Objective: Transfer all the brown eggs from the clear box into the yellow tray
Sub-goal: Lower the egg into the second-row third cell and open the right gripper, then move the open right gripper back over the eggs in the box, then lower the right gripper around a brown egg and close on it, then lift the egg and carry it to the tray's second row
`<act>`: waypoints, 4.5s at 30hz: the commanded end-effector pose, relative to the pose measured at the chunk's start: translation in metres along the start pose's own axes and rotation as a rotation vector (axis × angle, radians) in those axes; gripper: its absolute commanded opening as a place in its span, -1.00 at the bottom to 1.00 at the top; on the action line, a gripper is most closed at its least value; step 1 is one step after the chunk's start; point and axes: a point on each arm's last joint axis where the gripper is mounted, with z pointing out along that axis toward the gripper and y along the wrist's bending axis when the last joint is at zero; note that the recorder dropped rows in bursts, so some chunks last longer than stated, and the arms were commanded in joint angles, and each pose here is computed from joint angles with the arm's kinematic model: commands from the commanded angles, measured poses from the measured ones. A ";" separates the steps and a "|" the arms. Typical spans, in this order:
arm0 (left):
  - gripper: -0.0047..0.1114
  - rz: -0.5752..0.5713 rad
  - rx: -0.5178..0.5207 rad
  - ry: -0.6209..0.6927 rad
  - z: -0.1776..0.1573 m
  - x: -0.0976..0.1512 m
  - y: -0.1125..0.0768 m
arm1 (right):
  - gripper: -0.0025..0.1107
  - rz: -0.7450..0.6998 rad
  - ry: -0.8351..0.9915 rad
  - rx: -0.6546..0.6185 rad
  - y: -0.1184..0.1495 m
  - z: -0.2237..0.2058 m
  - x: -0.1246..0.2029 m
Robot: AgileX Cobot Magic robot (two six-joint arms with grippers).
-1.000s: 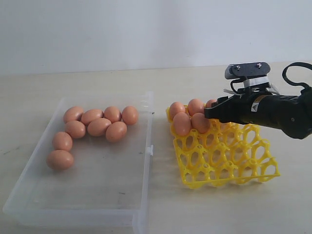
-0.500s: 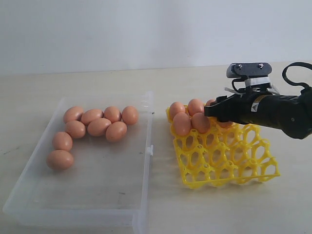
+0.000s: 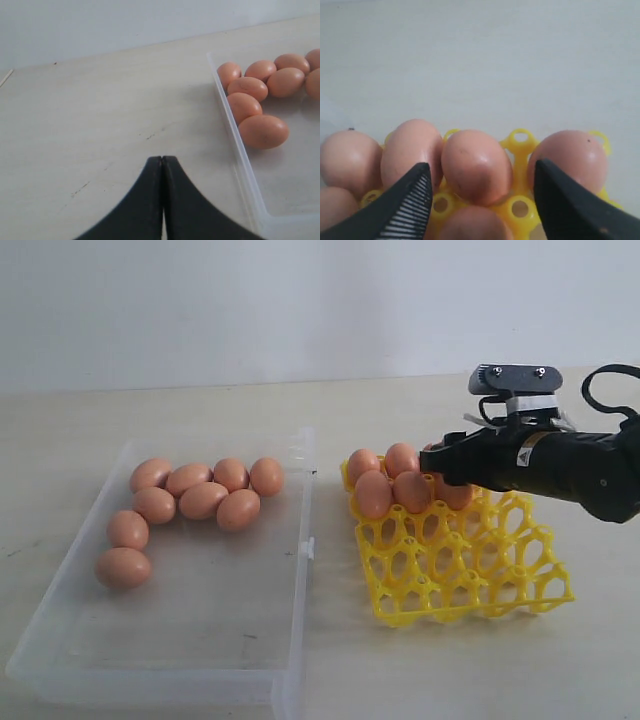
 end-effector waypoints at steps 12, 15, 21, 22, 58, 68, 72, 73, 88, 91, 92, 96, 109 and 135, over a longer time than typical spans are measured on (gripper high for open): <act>-0.92 -0.005 0.004 -0.016 -0.001 -0.002 0.000 | -0.61 -0.236 0.237 -0.065 0.100 -0.046 -0.074; -0.92 -0.005 0.004 -0.016 -0.001 -0.002 0.000 | -0.96 -0.354 0.313 -0.252 0.152 -0.046 -0.081; -0.92 -0.005 0.004 -0.016 -0.001 -0.002 0.000 | -0.96 -0.524 0.624 -0.499 0.235 -0.023 -0.056; -0.92 -0.005 0.004 -0.016 -0.001 -0.002 0.000 | -0.95 -0.540 0.633 -0.513 0.245 -0.019 -0.051; -0.92 -0.005 0.004 -0.016 -0.001 -0.002 0.000 | -0.12 -0.812 0.448 -0.581 0.345 0.035 -0.003; -0.92 -0.005 0.004 -0.016 -0.001 -0.002 0.000 | -0.12 -0.812 0.484 -0.575 0.343 0.047 0.012; -0.92 -0.005 0.004 -0.016 -0.001 -0.002 0.000 | -0.12 -0.814 0.488 -0.573 0.343 0.052 0.017; -0.92 -0.005 0.004 -0.016 -0.001 -0.002 0.000 | -0.10 -0.814 0.489 -0.572 0.342 0.053 0.019; -0.92 -0.005 0.004 -0.016 -0.001 -0.002 0.000 | 0.04 -0.800 0.504 -0.560 0.341 0.066 0.033; -0.92 -0.005 0.004 -0.016 -0.001 -0.002 0.000 | -0.25 -0.800 0.503 -0.559 0.340 0.067 0.034; -0.92 -0.005 0.004 -0.016 -0.001 -0.002 0.000 | -0.37 -0.799 0.501 -0.559 0.341 0.068 0.034; -0.92 -0.005 0.004 -0.016 -0.001 -0.002 0.000 | -0.93 -0.799 0.499 -0.560 0.341 0.068 0.034; -0.92 -0.005 0.004 -0.016 -0.001 -0.002 0.000 | -0.96 -0.814 0.509 -0.558 0.341 0.049 0.020; -0.92 -0.005 0.004 -0.016 -0.001 -0.002 0.000 | -0.96 -0.322 -0.312 -0.221 0.139 -0.092 -0.024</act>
